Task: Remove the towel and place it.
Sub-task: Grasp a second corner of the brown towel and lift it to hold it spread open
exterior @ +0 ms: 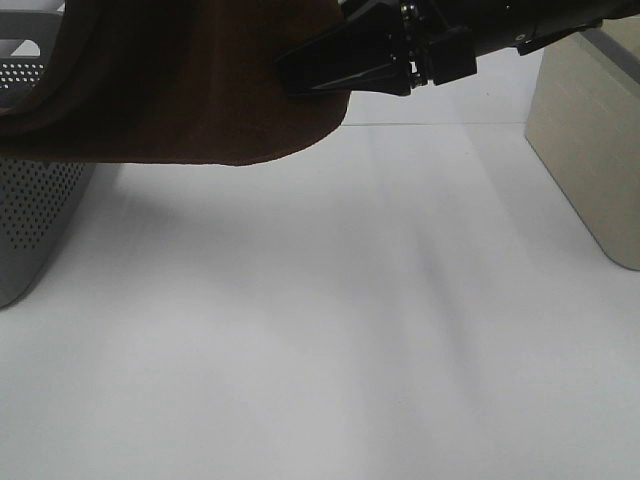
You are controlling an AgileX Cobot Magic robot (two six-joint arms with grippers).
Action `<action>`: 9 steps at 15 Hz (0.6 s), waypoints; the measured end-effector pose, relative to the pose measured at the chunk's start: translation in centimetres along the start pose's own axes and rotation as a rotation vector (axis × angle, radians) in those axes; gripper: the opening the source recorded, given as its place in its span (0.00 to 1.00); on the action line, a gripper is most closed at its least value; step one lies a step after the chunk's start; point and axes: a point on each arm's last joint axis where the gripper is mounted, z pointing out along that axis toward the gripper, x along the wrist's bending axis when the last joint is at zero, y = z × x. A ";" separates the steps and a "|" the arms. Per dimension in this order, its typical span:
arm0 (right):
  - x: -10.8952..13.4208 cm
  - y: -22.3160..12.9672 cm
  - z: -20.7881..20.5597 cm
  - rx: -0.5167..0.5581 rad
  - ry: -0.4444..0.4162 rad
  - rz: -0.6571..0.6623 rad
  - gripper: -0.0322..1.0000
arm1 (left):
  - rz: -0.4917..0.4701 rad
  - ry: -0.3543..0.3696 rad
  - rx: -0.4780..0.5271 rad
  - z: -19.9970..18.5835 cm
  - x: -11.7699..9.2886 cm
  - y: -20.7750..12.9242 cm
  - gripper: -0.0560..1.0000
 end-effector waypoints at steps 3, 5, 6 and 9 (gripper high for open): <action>-0.2 -0.1 0.0 0.011 -0.026 0.013 0.06 | -0.044 -0.001 0.026 0.0 0.0 -0.2 0.05; -0.2 -0.1 0.0 0.013 -0.025 0.025 0.04 | -0.098 -0.013 0.043 0.0 -0.1 -0.4 0.05; -0.3 0.0 0.0 -0.001 -0.033 0.056 0.04 | -0.130 -0.013 0.045 0.0 -0.1 -0.4 0.05; -0.8 0.5 -0.1 -0.037 -0.083 0.235 0.05 | -0.265 -0.011 0.046 0.0 -0.1 -0.4 0.05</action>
